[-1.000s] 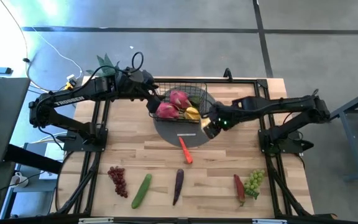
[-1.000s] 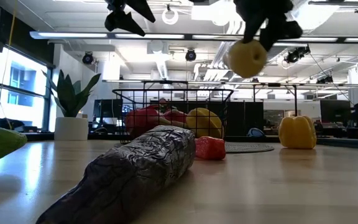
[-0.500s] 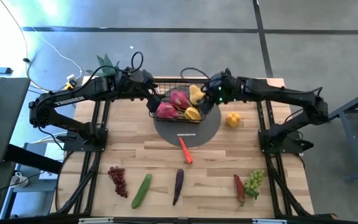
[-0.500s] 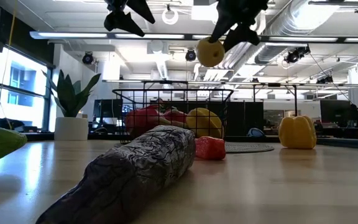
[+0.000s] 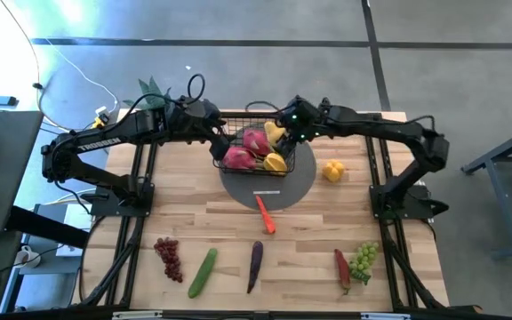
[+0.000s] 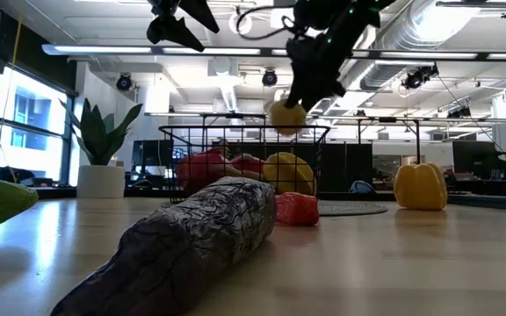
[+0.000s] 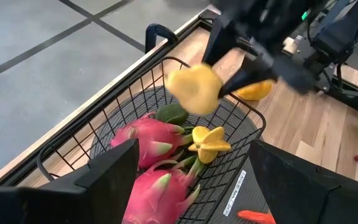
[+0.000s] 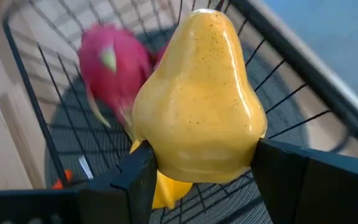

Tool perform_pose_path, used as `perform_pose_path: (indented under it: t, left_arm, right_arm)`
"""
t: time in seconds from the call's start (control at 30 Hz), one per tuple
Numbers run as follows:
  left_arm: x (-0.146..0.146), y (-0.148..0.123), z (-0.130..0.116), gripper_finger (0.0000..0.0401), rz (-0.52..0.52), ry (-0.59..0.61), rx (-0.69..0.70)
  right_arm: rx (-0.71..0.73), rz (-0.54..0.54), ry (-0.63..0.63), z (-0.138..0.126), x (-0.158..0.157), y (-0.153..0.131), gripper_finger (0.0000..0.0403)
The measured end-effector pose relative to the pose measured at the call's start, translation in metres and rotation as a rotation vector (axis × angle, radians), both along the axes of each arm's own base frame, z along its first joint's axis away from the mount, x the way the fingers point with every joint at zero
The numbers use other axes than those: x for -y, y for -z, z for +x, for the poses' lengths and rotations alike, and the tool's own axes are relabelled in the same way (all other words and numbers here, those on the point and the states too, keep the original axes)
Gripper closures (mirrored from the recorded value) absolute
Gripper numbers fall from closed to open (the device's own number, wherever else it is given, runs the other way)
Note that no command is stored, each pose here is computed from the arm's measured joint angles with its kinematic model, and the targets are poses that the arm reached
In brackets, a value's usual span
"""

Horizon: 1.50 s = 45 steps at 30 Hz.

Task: Build produce basket
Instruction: Put the yellow pear into the black wire basket, then put the green cucumber into the black wire basket

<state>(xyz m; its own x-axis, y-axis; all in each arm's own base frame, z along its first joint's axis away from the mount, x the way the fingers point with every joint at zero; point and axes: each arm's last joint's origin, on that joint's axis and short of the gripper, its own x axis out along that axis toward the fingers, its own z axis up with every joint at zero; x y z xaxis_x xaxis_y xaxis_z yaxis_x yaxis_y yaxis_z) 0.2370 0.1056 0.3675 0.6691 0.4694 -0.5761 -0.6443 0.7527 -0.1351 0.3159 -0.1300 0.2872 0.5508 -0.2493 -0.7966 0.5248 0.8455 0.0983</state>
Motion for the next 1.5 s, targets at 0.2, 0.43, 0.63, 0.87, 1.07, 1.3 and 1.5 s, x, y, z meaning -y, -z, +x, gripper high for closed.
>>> perform_pose_path:
  t: [0.2,0.43,0.63,0.87,1.07,1.3,1.5]
  left_arm:
    - [0.000,0.000,0.000,0.0107,-0.012,-0.018,0.009]
    - [0.000,0.000,0.000,0.0107,-0.013,-0.020,0.010]
    - [0.000,0.000,0.000,0.0107,-0.013,-0.020,0.010]
    - [-0.001,0.000,0.000,0.0107,-0.003,-0.035,0.006]
    - [0.000,0.001,-0.001,0.0107,-0.027,-0.053,0.010]
    - [0.001,0.004,-0.004,0.0107,-0.073,-0.080,-0.010]
    - [0.001,0.004,-0.004,0.0107,-0.076,-0.078,-0.010]
  right_arm:
    - [-0.082,0.026,-0.043,0.013,0.005,0.027,0.0206]
    - [-0.134,0.034,-0.007,0.014,0.018,0.043,0.0202]
    - [-0.164,0.050,0.018,0.013,0.025,0.051,0.0182]
    - [-0.173,0.047,0.028,0.013,0.026,0.053,0.0141]
    - [-0.173,0.047,0.042,0.010,0.030,0.052,0.0106]
    - [-0.146,0.020,0.061,0.004,0.032,0.040,0.0101]
    - [-0.163,0.027,0.058,0.003,0.032,0.029,0.0100]
